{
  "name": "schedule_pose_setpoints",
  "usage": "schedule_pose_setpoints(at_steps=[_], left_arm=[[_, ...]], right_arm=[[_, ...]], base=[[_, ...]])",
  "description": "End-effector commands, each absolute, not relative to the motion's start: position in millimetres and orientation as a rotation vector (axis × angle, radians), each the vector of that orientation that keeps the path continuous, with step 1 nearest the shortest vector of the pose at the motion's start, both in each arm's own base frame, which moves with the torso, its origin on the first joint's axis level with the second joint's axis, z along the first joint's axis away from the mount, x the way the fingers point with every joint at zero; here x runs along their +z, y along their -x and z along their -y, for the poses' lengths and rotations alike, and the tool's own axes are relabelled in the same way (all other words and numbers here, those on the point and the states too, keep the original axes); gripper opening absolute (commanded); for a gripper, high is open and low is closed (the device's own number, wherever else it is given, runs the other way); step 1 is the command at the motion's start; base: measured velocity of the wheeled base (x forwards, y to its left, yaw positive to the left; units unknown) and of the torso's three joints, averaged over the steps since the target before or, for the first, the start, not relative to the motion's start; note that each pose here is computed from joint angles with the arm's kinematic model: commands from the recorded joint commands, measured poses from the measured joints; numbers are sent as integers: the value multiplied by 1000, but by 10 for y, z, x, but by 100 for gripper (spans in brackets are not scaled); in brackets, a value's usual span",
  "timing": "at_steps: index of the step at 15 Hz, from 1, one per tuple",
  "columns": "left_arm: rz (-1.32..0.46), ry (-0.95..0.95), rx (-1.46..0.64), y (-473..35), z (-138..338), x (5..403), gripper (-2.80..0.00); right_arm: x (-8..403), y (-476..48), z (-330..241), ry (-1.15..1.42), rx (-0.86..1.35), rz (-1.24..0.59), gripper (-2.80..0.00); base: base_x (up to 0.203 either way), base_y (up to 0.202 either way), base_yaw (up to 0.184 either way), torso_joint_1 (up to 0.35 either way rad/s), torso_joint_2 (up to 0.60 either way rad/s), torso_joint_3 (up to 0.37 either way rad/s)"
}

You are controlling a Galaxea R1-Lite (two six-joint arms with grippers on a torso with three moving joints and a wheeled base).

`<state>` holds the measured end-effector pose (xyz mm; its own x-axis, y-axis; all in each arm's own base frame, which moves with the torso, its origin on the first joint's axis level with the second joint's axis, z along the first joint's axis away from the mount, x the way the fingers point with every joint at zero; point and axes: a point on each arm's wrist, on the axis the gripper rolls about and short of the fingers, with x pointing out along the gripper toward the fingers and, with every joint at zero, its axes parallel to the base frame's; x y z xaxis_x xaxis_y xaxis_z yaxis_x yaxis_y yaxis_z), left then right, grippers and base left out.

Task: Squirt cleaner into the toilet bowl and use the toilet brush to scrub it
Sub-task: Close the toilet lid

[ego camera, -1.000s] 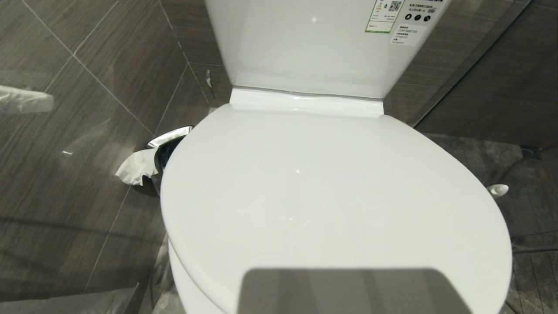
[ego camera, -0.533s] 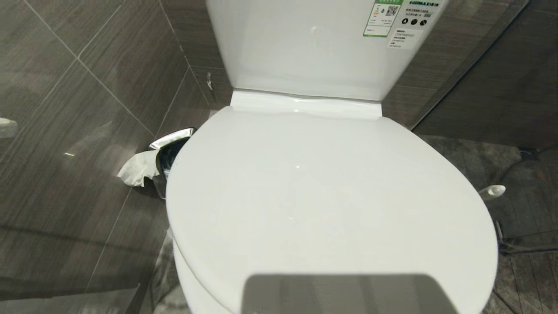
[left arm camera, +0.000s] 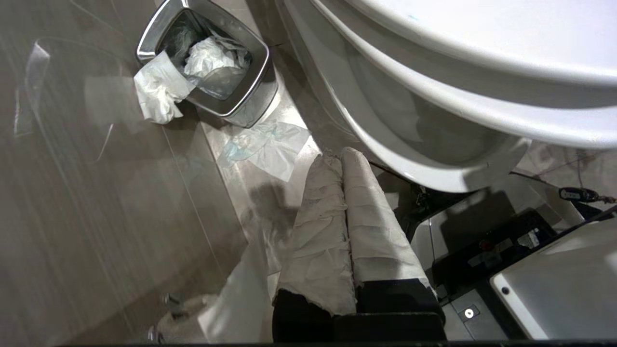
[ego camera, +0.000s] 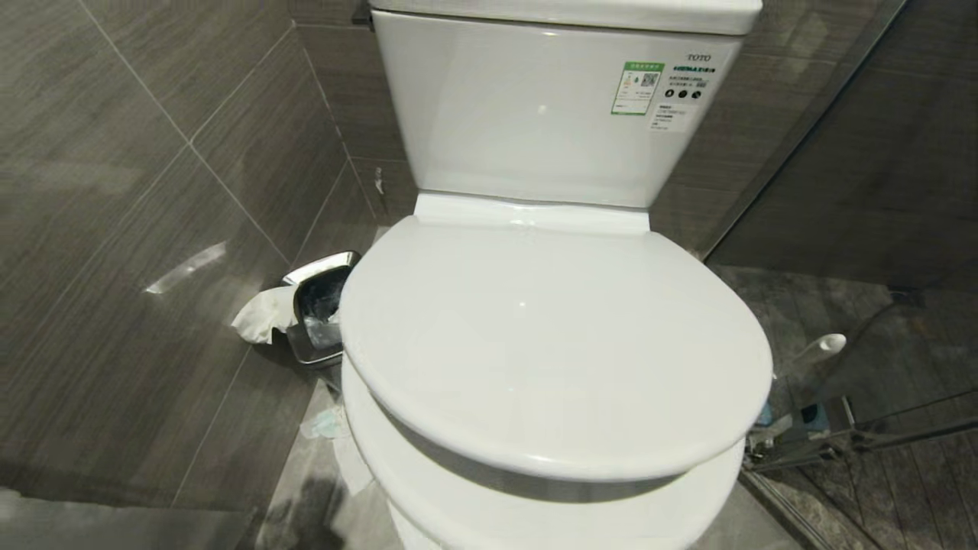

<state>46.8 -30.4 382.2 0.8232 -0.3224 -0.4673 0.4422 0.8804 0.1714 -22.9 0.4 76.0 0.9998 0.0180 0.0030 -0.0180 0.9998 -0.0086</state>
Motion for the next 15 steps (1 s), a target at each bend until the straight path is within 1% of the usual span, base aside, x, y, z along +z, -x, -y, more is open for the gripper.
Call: schedule_pose_setpoints(at_steps=[1,10,13,15], left_arm=[[-449,-284,-412,-417,262,3783,-280],[-574,-317,-407,-337,198,3660,-280],[-575,-312,-407,-337,199,3660,-280],[-577,-311,-409,-338,200,3657,-280]], right_arm=[[761,229,-4,9,18,3,-280],[761,229,-4,9,18,3,-280],[761,229,-4,9,18,3,-280],[761,229,-4,9,18,3,-280]], base=[[0,0,0,-4,1,205],[0,0,0,1,1,202],[0,0,0,-1,5,197],[0,0,0,-4,3,84]])
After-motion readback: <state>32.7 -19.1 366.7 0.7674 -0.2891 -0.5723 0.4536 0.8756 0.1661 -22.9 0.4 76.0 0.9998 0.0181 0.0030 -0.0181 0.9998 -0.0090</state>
